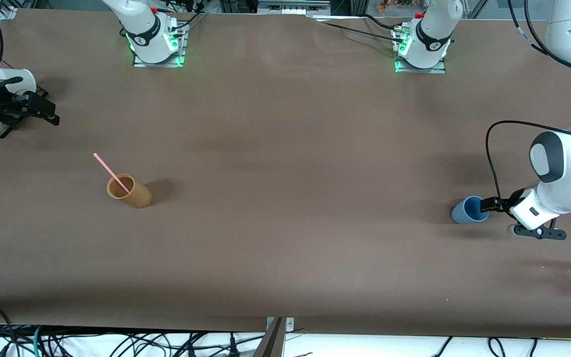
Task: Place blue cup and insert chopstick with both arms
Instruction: 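Lower the left gripper around the blue cup and close it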
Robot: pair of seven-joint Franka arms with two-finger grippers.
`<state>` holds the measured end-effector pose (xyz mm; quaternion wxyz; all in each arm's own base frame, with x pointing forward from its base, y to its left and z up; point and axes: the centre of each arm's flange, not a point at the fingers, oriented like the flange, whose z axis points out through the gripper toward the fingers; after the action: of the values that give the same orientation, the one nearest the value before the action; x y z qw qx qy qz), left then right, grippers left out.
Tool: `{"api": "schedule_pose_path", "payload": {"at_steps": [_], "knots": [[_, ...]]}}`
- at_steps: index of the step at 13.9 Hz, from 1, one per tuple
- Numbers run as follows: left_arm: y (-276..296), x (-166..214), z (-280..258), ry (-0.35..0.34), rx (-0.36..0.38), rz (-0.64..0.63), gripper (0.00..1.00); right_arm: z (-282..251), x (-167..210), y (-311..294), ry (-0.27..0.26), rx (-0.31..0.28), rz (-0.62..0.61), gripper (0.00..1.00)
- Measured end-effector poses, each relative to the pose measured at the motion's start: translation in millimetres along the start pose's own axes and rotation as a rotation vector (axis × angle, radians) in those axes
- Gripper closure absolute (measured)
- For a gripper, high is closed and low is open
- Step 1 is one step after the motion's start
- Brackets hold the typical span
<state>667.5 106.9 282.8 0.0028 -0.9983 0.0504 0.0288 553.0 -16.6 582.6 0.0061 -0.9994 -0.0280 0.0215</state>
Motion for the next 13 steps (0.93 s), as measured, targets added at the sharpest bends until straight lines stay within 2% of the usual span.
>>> {"api": "schedule_pose_path", "payload": {"at_steps": [3,8,10,13], "knots": [[2,-1,10,-0.009,-0.003,0.003,0.00,0,0,0,0.000,0.000,0.000,0.00],[7,-11,41,0.015,0.004,0.006,0.00,0,0,0,-0.002,0.000,0.000,0.00],[6,-14,46,0.016,0.005,0.004,0.05,0,0,0,-0.002,0.000,0.000,0.00],[5,-14,46,0.016,0.006,0.002,0.39,0,0,0,-0.002,0.000,-0.001,0.00]]}}
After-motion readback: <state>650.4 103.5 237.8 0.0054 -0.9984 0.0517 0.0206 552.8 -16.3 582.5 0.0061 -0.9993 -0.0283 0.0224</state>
